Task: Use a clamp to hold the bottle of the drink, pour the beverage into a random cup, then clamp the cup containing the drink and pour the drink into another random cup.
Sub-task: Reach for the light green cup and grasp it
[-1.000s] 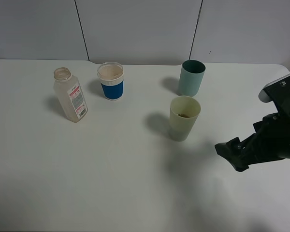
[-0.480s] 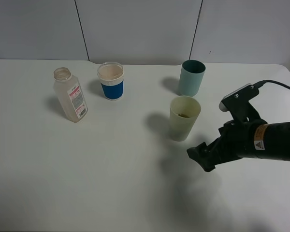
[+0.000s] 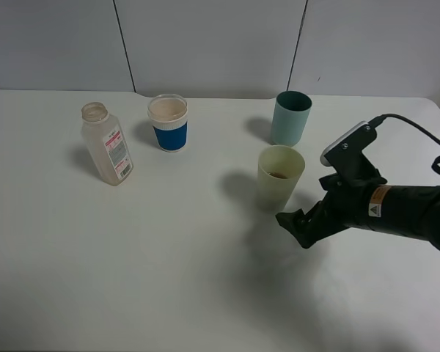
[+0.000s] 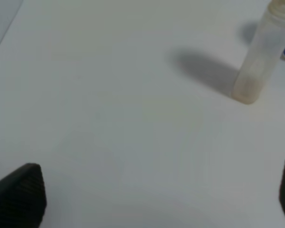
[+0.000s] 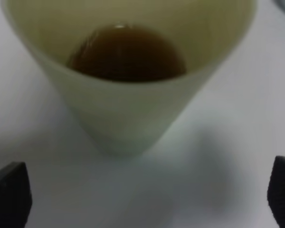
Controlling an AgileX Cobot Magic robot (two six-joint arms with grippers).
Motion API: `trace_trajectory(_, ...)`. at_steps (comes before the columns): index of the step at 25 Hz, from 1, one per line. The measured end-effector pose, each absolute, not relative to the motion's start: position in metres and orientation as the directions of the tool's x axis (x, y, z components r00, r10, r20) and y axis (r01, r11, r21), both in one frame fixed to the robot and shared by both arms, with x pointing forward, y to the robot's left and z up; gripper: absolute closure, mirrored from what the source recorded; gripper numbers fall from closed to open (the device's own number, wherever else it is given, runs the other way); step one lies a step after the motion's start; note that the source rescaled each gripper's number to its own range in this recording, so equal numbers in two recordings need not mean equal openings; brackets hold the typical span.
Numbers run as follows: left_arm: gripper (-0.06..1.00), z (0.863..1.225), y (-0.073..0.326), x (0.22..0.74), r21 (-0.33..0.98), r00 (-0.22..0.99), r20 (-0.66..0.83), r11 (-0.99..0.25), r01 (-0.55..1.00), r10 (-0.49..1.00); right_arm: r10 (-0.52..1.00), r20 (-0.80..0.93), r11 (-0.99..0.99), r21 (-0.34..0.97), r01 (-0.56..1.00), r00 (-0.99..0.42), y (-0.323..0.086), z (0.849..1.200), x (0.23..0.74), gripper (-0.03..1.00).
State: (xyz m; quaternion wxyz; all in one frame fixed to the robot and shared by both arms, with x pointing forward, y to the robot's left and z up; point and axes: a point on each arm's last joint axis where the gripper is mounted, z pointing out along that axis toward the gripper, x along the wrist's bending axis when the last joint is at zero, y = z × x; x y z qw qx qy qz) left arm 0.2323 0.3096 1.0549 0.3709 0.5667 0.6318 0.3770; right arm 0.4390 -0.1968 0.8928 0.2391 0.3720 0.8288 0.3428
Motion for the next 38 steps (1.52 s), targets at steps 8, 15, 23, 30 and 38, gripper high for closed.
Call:
trace_trajectory(8,-0.06,1.055,0.310,0.232,0.897,-0.083,-0.041,0.074,0.436,0.996,0.764,-0.190,0.453,0.838,0.303,-0.617,-0.188,0.879,0.452,-0.03)
trace_trajectory(15,-0.06,1.055,0.310,0.232,0.897,-0.083,-0.041,0.074,0.436,0.996,0.774,-0.187,0.394,0.890,0.229,-0.605,-0.184,0.873,0.457,-0.03)
trace_trajectory(23,-0.06,1.055,0.310,0.232,0.897,-0.083,-0.041,0.074,0.436,0.996,0.775,-0.184,0.383,0.898,0.218,-0.604,-0.183,0.867,0.458,-0.03)
trace_trajectory(30,-0.06,1.055,0.310,0.232,0.897,-0.083,-0.041,0.074,0.436,0.996,0.777,-0.182,0.370,0.906,0.204,-0.602,-0.182,0.864,0.458,-0.03)
trace_trajectory(38,-0.06,1.055,0.310,0.232,0.897,-0.083,-0.041,0.074,0.436,0.996,0.780,-0.184,0.355,0.917,0.181,-0.598,-0.182,0.867,0.459,0.13)
